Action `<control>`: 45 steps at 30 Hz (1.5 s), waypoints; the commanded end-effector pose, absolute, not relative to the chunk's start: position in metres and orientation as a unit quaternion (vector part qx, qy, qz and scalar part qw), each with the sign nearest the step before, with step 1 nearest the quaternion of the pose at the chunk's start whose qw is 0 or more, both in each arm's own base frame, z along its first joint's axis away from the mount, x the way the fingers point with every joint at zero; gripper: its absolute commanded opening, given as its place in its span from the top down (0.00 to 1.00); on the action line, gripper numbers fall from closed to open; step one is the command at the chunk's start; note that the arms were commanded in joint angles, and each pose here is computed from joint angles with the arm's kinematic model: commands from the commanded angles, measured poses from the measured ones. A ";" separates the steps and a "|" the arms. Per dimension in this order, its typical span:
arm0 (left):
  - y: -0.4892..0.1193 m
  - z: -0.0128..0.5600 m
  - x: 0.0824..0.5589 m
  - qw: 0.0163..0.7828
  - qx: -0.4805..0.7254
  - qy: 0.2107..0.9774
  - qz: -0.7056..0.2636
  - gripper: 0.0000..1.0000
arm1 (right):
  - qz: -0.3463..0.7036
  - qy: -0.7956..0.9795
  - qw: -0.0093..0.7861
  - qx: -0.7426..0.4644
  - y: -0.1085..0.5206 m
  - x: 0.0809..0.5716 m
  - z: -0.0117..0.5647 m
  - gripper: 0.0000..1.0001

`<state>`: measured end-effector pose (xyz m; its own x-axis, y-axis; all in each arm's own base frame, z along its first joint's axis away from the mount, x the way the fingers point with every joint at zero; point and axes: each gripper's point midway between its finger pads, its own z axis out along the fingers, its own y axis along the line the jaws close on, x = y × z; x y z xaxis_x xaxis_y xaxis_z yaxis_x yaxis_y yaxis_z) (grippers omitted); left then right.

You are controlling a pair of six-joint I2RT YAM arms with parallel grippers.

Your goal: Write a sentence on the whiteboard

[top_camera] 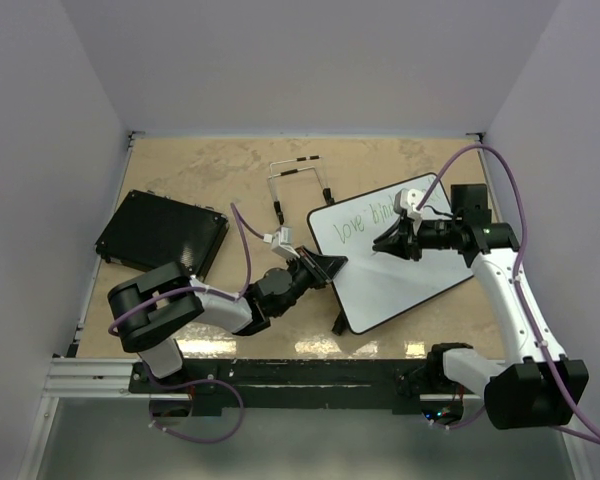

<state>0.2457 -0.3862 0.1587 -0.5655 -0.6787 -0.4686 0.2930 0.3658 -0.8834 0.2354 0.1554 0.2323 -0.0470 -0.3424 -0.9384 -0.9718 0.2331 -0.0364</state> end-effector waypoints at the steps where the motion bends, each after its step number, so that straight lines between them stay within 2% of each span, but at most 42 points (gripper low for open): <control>1: -0.386 0.186 0.254 0.483 -0.145 0.663 -0.552 1.00 | 0.327 0.628 0.476 -0.522 0.155 0.235 0.240 1.00; 13: -0.384 0.184 0.245 0.474 -0.153 0.660 -0.562 1.00 | 0.313 0.637 0.481 -0.516 0.152 0.233 0.238 1.00; 31: -0.380 0.187 0.239 0.478 -0.148 0.655 -0.566 1.00 | 0.351 0.596 0.488 -0.532 0.164 0.216 0.248 1.00; 37: -0.383 0.189 0.238 0.481 -0.143 0.653 -0.567 1.00 | 0.355 0.597 0.477 -0.538 0.169 0.220 0.253 1.00; 45: -0.386 0.201 0.233 0.493 -0.117 0.637 -0.581 1.00 | 0.309 0.633 0.497 -0.507 0.161 0.240 0.258 1.00</control>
<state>0.2341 -0.3861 0.1577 -0.5559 -0.6848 -0.4711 0.3029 0.3609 -0.8820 0.2283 0.1627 0.2387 -0.0248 -0.3405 -0.9399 -0.9700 0.2358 -0.0598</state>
